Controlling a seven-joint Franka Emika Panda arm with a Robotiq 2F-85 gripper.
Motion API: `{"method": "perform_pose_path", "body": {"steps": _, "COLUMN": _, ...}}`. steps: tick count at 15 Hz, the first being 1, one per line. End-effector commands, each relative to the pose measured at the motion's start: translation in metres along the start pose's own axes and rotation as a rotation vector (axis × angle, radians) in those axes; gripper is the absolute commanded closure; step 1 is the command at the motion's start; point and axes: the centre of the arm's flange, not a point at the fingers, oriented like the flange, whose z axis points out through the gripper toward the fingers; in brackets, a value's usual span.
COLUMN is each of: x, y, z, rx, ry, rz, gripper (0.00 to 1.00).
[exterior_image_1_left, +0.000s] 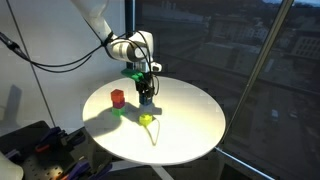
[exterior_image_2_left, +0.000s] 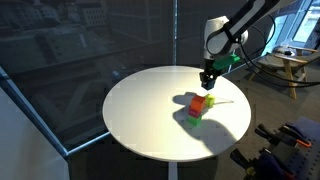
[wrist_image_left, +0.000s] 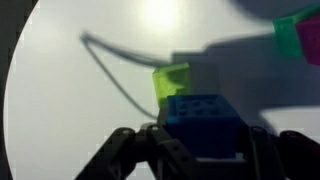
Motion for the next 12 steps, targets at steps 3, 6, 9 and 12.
{"method": "perform_pose_path", "body": {"steps": 3, "x": 0.016, "y": 0.006, "z": 0.011, "rx": 0.004, "ry": -0.016, "rz": 0.006, "gripper": 0.69}}
{"method": "perform_pose_path", "body": {"steps": 6, "x": 0.017, "y": 0.006, "z": 0.018, "rx": 0.000, "ry": -0.022, "rz": 0.003, "gripper": 0.69}}
{"method": "perform_pose_path", "body": {"steps": 9, "x": 0.018, "y": 0.007, "z": 0.024, "rx": -0.004, "ry": -0.028, "rz": 0.003, "gripper": 0.69}}
{"method": "perform_pose_path", "body": {"steps": 12, "x": 0.019, "y": 0.011, "z": 0.029, "rx": -0.008, "ry": -0.035, "rz": 0.007, "gripper": 0.69}}
